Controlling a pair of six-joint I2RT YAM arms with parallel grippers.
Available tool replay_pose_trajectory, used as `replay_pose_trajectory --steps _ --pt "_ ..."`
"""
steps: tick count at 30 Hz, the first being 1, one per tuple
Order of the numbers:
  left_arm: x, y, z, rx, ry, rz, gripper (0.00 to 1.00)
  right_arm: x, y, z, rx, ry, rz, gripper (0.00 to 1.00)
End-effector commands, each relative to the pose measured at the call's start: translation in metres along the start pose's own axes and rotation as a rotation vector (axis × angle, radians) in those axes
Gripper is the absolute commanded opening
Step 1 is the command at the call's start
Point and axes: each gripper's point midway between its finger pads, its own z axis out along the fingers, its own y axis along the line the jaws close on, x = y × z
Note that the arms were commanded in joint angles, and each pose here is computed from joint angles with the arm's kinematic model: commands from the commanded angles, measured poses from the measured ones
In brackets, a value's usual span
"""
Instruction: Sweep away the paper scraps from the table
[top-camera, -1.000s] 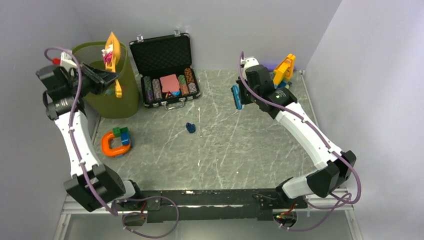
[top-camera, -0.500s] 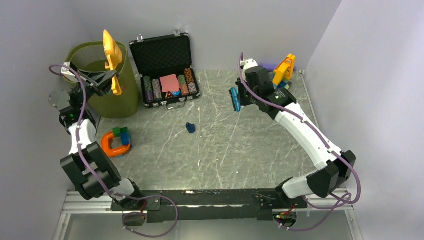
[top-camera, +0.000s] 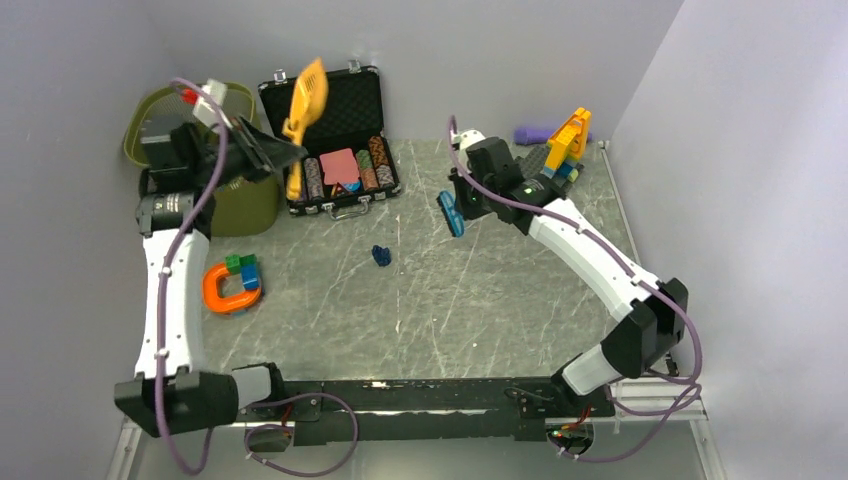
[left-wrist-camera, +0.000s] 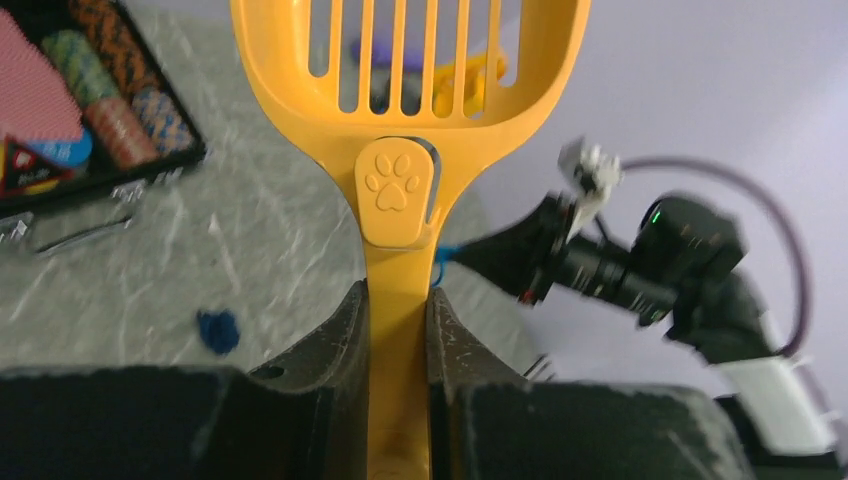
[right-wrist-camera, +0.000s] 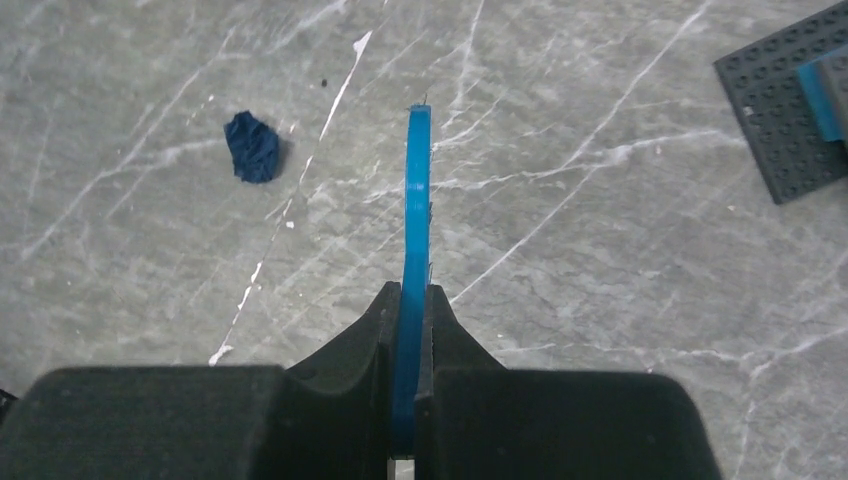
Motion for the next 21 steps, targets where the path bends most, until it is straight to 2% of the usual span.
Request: replay_pose_trajectory --steps 1,7,10,16,21 --pt "0.077 0.048 -0.021 -0.335 0.214 0.250 0.00 -0.015 0.016 0.008 -0.048 -0.034 -0.052 0.00" --pt "0.164 0.096 -0.042 -0.562 0.512 0.354 0.00 -0.016 0.015 0.028 0.010 -0.045 -0.108 0.00" --pt "0.198 0.111 -0.052 -0.634 0.623 0.399 0.00 -0.016 0.017 0.040 0.014 -0.033 -0.157 0.00" --pt "0.252 0.117 -0.063 -0.662 0.825 0.502 0.00 -0.014 0.030 0.075 -0.034 0.011 -0.267 0.00" --pt "0.288 0.135 -0.065 -0.692 0.990 0.530 0.00 -0.024 0.052 0.101 -0.124 -0.019 -0.284 0.00"
